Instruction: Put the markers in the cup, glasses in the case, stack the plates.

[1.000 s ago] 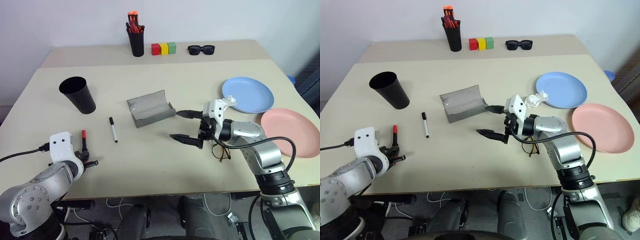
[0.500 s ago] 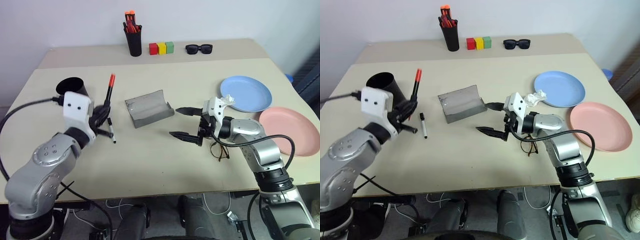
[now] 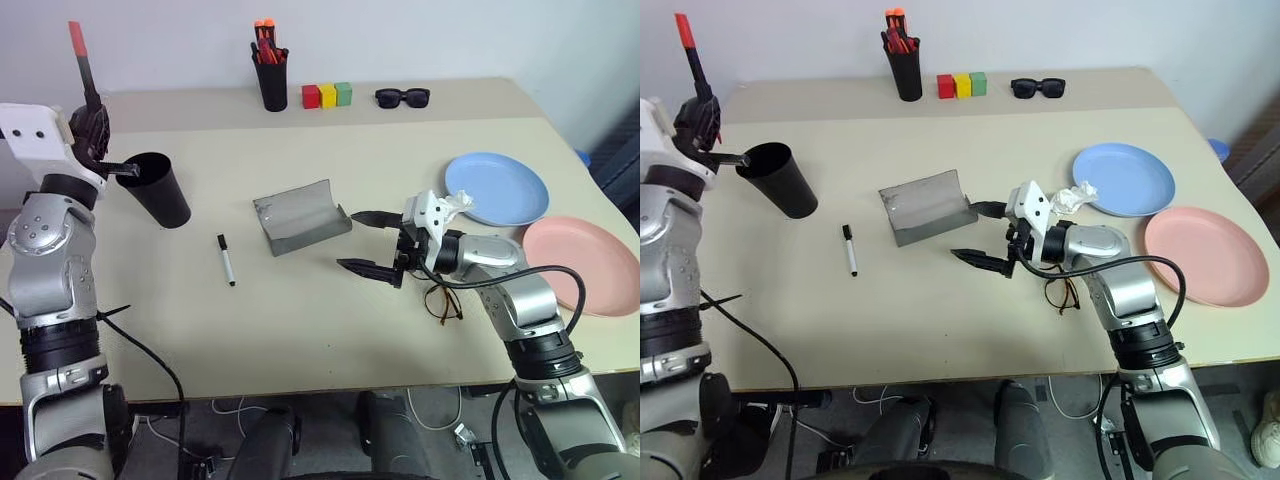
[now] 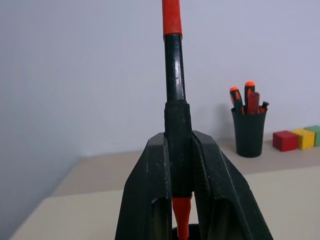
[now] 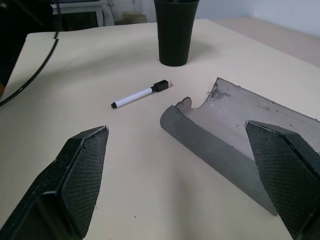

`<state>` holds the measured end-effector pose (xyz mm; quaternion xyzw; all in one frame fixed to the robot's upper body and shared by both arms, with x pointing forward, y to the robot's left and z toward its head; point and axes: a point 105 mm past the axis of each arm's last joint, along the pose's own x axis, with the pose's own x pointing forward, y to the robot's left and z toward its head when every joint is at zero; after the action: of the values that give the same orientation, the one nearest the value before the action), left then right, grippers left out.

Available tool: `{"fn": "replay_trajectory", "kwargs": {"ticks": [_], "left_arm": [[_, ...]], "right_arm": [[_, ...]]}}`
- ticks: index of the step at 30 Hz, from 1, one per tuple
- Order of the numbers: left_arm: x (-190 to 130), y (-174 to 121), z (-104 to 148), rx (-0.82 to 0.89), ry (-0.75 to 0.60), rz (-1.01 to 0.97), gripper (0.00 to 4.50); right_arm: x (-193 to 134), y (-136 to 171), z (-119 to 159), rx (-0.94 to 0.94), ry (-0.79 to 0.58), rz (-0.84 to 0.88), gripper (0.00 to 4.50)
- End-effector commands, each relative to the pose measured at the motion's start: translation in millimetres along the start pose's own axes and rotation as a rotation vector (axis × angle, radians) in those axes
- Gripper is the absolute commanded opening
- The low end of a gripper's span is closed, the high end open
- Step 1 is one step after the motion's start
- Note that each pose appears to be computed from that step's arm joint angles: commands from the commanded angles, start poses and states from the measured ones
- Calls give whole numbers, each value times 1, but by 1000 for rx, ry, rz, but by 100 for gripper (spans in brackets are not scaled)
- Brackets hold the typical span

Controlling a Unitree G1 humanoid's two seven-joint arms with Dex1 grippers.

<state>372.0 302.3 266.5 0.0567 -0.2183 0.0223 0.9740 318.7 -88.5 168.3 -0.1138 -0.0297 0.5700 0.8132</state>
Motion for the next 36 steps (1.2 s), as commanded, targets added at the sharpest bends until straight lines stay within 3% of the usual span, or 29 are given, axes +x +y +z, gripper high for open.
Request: {"fn": "replay_trajectory", "kwargs": {"ticks": [1,14,15,17,22,28,30,33,36], "left_arm": [[6,3,5,24,-79,-16,0],[11,0,-39,-16,-16,8,0],[11,-2,-38,-16,-21,2,102],[11,-4,-36,-19,-33,-11,172],[11,-6,-29,-11,-55,-31,434],[7,-20,-6,-25,-89,-92,447],[1,-37,7,-67,-62,-141,447],[-15,-66,16,-81,53,-192,447],[-38,-82,-2,-75,281,-185,447]], "right_arm": [[2,1,18,-55,-45,7,450],[-2,1,17,-64,-27,-6,450],[-2,0,17,-64,-27,-8,450],[-2,0,17,-64,-26,-10,450],[-1,0,17,-62,-26,-12,450],[-1,0,17,-66,-26,-14,450],[-1,-1,16,-64,-26,-17,450],[-2,-1,15,-60,-27,-17,450],[-1,-1,15,-58,-28,-15,450]]}}
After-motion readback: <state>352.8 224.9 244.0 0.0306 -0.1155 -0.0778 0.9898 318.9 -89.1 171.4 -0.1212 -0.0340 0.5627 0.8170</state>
